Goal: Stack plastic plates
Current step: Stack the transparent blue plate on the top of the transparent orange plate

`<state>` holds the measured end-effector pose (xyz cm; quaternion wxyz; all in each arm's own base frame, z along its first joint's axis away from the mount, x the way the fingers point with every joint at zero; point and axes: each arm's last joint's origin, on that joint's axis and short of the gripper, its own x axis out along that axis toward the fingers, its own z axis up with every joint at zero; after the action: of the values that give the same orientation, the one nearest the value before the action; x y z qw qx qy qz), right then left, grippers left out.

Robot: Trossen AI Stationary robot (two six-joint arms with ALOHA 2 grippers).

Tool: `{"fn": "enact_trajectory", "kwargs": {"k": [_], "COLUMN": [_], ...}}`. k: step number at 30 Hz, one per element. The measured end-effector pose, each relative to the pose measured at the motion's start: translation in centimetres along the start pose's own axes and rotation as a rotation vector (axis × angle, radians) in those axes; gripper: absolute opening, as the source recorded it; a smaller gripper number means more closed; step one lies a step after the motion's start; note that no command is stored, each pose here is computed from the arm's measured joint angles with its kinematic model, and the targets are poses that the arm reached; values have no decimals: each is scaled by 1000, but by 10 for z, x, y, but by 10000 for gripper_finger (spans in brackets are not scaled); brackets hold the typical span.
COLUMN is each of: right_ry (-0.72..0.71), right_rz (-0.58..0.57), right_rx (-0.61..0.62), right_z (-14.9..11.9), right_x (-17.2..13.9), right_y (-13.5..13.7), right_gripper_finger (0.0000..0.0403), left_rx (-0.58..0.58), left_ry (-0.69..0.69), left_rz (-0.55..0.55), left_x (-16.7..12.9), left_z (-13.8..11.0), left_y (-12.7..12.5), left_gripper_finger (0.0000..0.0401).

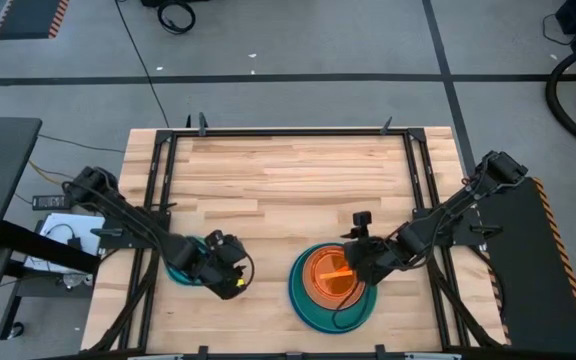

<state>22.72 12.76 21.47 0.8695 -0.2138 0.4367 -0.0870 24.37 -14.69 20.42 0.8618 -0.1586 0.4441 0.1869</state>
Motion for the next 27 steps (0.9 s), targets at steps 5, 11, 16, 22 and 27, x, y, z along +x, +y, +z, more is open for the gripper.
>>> {"fn": "enact_trajectory", "kwargs": {"k": [5, 11, 16, 22, 27], "right_ry": [-13, -7, -26, -56, -61], "right_rz": [-104, -156, -159, -154, -140], "right_rx": [-16, -14, 46, 49, 55], "right_z": [-2, -4, 0, 5, 6], "right_x": [2, 5, 9, 10, 11], "right_y": [-3, -7, -11, -12, -13], "right_gripper_finger": [153, 153, 153, 153, 153], "left_rx": [-10, -35, -73, -74, -82], "left_ry": [36, 84, 105, 159, 253], "left_rz": [31, 88, 118, 208, 319], "left_x": [8, 18, 20, 21, 21], "left_z": [-8, -15, -18, -15, -11], "left_y": [-2, -1, -1, -7, -17], "left_gripper_finger": [169, 169, 169, 169, 169]}}
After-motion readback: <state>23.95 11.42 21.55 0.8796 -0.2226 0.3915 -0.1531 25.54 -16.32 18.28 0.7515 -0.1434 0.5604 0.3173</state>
